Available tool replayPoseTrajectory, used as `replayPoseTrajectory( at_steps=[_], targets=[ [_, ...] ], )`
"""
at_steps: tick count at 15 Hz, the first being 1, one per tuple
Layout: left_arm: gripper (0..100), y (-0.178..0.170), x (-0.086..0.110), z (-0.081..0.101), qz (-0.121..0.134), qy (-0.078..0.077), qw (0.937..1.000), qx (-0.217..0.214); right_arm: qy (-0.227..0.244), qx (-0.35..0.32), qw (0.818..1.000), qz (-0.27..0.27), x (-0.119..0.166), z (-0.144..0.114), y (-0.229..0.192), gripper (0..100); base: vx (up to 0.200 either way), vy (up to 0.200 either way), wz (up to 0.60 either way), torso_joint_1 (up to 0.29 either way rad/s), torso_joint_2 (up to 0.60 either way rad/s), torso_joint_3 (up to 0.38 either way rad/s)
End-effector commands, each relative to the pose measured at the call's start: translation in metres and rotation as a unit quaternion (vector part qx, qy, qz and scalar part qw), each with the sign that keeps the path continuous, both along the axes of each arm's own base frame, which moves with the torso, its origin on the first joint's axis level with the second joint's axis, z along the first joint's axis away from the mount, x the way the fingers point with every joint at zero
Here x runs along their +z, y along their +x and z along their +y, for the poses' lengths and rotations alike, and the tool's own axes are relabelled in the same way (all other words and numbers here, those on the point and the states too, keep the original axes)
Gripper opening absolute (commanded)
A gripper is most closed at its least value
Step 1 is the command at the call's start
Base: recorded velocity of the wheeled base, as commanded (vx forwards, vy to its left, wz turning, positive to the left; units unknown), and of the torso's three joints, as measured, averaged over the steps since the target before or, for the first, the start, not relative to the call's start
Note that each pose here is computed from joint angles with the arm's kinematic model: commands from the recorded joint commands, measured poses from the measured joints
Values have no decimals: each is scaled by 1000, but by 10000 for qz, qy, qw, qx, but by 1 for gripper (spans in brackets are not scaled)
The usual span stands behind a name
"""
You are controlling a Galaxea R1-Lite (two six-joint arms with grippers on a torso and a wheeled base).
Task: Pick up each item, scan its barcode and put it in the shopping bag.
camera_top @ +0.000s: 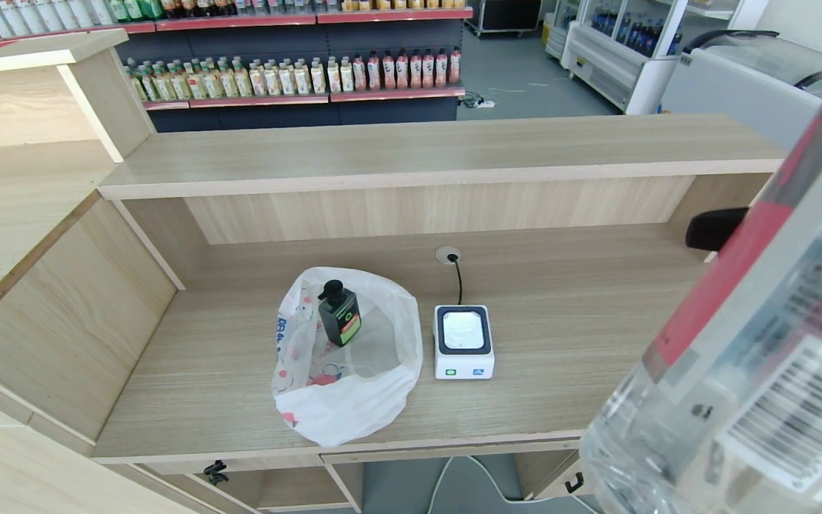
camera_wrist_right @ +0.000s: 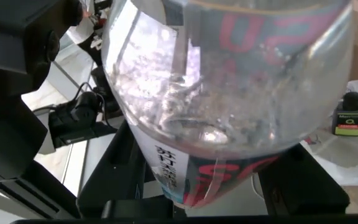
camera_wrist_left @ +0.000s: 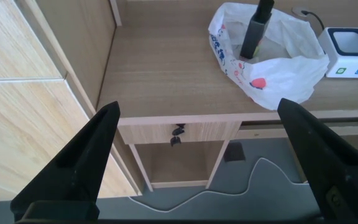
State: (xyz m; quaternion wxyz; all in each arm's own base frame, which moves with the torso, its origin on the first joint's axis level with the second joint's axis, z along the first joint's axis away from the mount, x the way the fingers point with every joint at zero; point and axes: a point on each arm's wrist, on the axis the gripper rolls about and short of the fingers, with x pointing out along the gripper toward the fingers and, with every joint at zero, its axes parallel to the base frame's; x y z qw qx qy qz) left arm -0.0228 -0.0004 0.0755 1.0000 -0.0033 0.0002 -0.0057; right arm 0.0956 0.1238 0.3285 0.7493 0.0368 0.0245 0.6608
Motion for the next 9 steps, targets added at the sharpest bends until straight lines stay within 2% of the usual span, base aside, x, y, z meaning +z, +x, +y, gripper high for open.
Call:
replayPoseTrajectory(
  at_steps=[1,3,5,7,9],
  targets=[
    [100,0,0,0,-2,-5,10000,-4,-22,130,9999,-60,5,5,-1,0,0,0,0,0,0,0],
    [100,0,0,0,-2,-5,10000,4,-79,137,9997,-170,3,6,-1,0,0,0,0,0,0,0],
    [100,0,0,0,-2,-5,10000,-4,-74,-162,9997,-192,3,4,2,0,0,0,0,0,0,0],
    [100,0,0,0,-2,-5,10000,-4,-167,-1118,9930,-352,1,-2,21,0,0,0,0,0,0,0],
    [100,0,0,0,-2,2,10000,-4,-426,-2043,9761,-612,-12,-23,45,0,0,0,0,0,0,0]
  ],
)
